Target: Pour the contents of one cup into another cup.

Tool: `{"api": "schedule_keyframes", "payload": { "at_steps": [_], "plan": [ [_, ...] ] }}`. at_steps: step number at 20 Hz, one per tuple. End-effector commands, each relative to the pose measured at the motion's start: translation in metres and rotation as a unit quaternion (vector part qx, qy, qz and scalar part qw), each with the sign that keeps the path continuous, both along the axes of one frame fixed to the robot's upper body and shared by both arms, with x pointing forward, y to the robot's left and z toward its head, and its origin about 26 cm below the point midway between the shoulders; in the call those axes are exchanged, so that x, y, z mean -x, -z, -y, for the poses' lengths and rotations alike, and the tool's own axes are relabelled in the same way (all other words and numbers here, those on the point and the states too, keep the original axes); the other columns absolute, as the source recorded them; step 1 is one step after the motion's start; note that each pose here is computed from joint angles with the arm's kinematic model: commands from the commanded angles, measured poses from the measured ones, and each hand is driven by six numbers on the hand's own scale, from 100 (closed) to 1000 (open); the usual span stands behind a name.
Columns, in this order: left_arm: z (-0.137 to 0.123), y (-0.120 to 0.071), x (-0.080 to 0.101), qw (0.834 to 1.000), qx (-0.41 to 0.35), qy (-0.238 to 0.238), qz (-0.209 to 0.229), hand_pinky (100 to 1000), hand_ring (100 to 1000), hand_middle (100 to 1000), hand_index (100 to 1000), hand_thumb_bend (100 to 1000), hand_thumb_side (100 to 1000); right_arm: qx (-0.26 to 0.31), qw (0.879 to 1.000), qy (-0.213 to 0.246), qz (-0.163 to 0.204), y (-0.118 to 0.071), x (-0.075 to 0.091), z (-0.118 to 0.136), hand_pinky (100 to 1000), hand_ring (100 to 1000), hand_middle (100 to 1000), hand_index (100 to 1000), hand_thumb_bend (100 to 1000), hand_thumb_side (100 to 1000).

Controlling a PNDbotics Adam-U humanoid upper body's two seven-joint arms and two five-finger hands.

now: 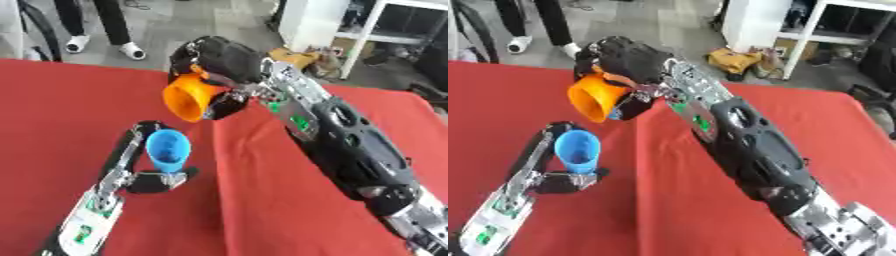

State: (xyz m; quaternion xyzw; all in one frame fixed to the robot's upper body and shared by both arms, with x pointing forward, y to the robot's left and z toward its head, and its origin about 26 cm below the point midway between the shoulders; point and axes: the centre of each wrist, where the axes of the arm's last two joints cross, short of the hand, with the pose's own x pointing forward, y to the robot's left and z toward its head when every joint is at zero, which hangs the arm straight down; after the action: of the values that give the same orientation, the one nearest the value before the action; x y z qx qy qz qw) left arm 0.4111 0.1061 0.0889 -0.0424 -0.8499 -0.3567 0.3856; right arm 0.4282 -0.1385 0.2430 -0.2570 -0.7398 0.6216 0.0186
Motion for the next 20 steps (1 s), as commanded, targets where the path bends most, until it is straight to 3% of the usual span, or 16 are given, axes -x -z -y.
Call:
{"api": "schedule_keyframes", "payload": {
  "at_steps": [1,14,20],
  "plan": [
    [0.0024,-0.0080,-0.0018,1.000,0.004,0.012,0.009,425,440,466,614,629,100,0.010,1.000,0.005,0.023,-0.0127,-0.0009,-0.0006,561,487,429,510,283,100],
    [0.0002,-0.0036,-0.0031,1.000,0.006,0.012,0.001,424,438,466,616,623,100,0.066,0.994,0.023,0.082,-0.0163,0.0013,-0.0060,585,522,460,524,292,100],
    [0.0002,-0.0032,-0.0034,1.000,0.005,0.009,0.001,427,439,467,618,627,100,0.064,0.994,0.030,0.086,-0.0111,-0.0023,-0.0041,583,520,460,529,290,100]
  ]
}}
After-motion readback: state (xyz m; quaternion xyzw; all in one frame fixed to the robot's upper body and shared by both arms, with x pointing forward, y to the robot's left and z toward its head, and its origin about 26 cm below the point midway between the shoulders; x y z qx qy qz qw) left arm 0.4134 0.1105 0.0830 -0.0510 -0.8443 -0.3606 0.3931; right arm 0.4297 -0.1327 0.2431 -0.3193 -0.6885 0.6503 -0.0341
